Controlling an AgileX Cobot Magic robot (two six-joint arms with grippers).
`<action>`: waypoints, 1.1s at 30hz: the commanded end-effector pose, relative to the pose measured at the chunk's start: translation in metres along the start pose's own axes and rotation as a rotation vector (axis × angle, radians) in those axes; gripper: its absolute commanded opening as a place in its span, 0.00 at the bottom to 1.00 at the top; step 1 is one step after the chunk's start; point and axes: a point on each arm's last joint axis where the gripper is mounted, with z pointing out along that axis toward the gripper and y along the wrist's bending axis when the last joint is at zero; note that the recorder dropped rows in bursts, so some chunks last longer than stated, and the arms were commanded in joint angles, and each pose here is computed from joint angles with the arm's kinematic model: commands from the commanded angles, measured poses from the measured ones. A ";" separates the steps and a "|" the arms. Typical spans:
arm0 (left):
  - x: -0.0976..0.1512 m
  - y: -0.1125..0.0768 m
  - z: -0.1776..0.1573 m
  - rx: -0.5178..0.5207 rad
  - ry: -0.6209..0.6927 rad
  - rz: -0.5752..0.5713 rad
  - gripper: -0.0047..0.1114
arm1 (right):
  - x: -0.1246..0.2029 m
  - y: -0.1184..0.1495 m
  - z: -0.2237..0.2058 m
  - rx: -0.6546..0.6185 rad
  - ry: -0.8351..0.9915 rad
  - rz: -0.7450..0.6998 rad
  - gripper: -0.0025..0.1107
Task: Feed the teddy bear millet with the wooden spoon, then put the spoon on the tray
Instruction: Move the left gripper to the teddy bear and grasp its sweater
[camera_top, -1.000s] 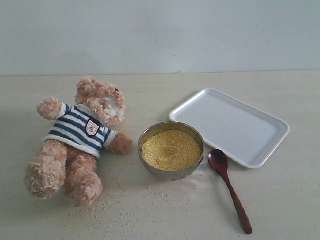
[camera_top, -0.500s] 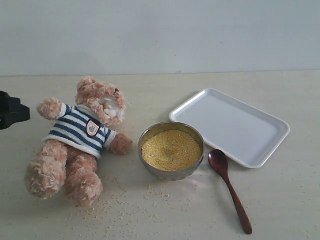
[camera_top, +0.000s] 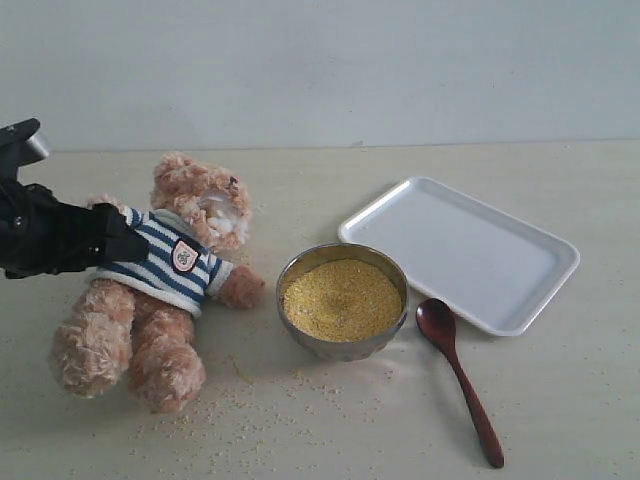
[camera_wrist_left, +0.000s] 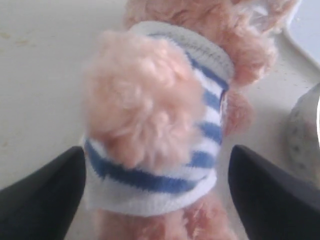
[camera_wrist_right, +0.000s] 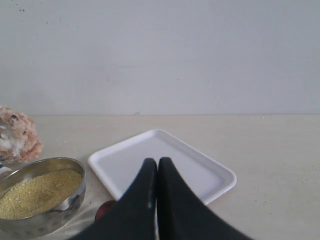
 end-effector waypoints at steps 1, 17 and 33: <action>-0.004 -0.002 0.016 0.080 -0.020 -0.006 0.68 | -0.002 0.000 0.000 0.001 -0.017 0.002 0.02; 0.013 0.018 0.059 0.050 0.046 -0.048 0.59 | -0.002 0.000 0.000 0.001 -0.017 0.002 0.02; 0.013 0.006 0.003 0.108 0.035 0.023 0.08 | -0.002 0.000 0.000 0.001 -0.017 0.002 0.02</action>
